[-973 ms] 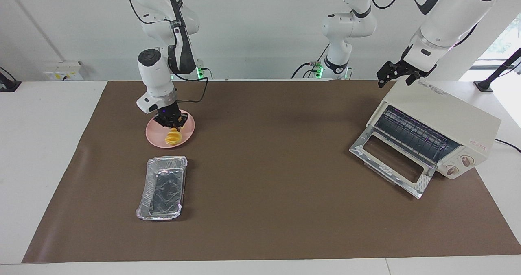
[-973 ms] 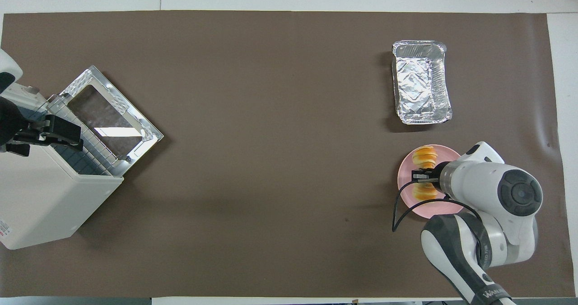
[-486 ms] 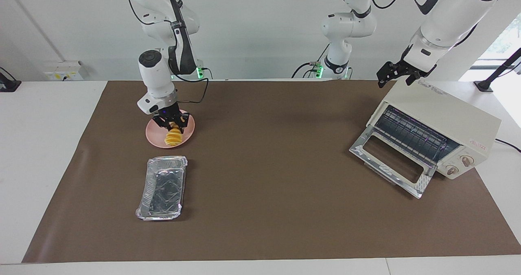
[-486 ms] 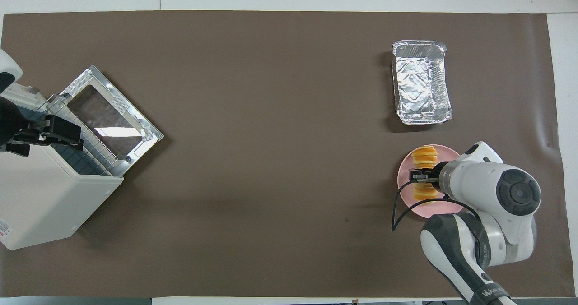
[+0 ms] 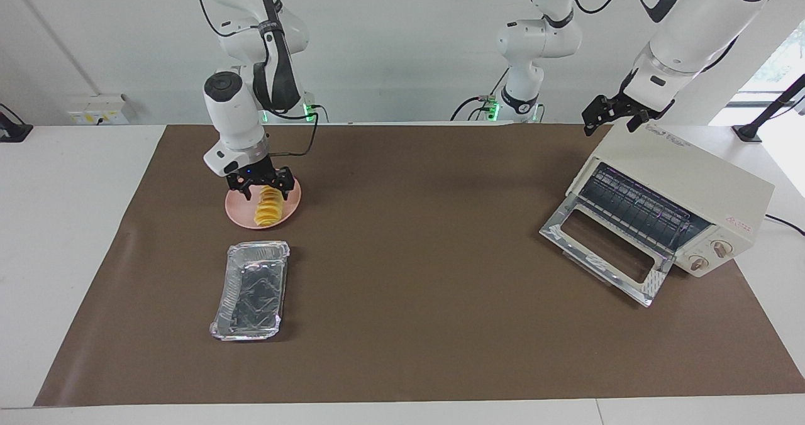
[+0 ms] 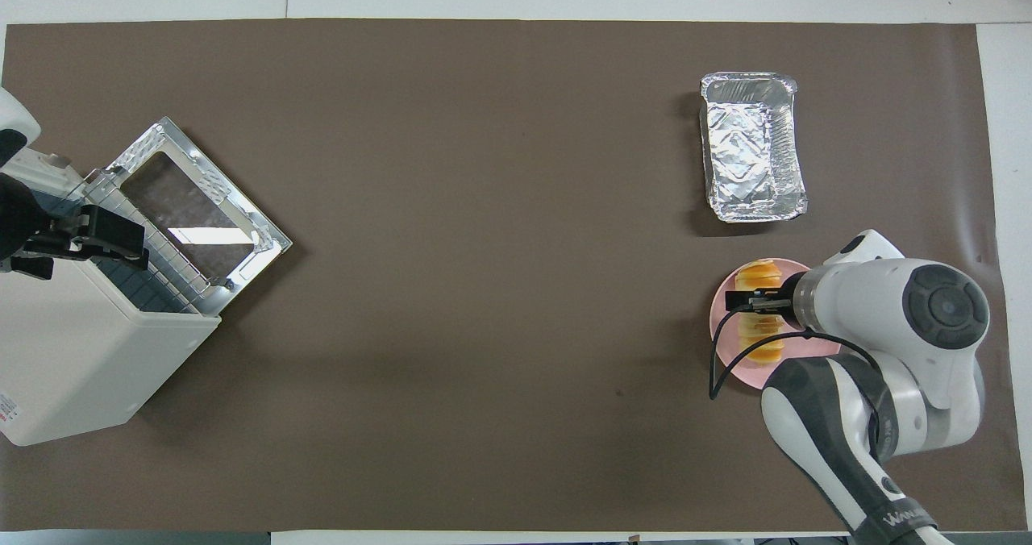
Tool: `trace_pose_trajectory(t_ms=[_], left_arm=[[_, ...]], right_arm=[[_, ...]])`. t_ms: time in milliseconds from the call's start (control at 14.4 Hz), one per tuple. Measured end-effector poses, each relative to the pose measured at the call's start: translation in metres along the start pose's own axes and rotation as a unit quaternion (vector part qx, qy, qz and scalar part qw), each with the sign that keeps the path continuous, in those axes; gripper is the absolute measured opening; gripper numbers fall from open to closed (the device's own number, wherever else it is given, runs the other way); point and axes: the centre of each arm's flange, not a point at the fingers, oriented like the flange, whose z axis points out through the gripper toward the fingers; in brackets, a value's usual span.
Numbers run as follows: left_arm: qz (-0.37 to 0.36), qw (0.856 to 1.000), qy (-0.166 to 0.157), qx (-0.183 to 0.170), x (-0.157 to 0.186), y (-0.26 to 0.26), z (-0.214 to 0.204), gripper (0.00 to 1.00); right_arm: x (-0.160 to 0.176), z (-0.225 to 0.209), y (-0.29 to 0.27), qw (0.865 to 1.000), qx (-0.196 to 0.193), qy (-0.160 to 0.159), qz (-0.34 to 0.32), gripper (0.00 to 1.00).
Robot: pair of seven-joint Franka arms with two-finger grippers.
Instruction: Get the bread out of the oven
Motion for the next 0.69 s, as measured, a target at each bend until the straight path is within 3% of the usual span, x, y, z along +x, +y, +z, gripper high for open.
trace_pose_trajectory(t_ms=[417, 695], left_arm=[[0.0, 1.0, 0.0, 0.0, 0.0, 0.0, 0.0, 1.0], [0.0, 1.0, 0.0, 0.0, 0.0, 0.0, 0.0, 1.0]], right_arm=[[0.043, -0.115, 0.041, 1.0, 0.0, 0.001, -0.021, 1.0], [0.043, -0.178, 0.07, 0.998, 0.003, -0.032, -0.051, 1.0]])
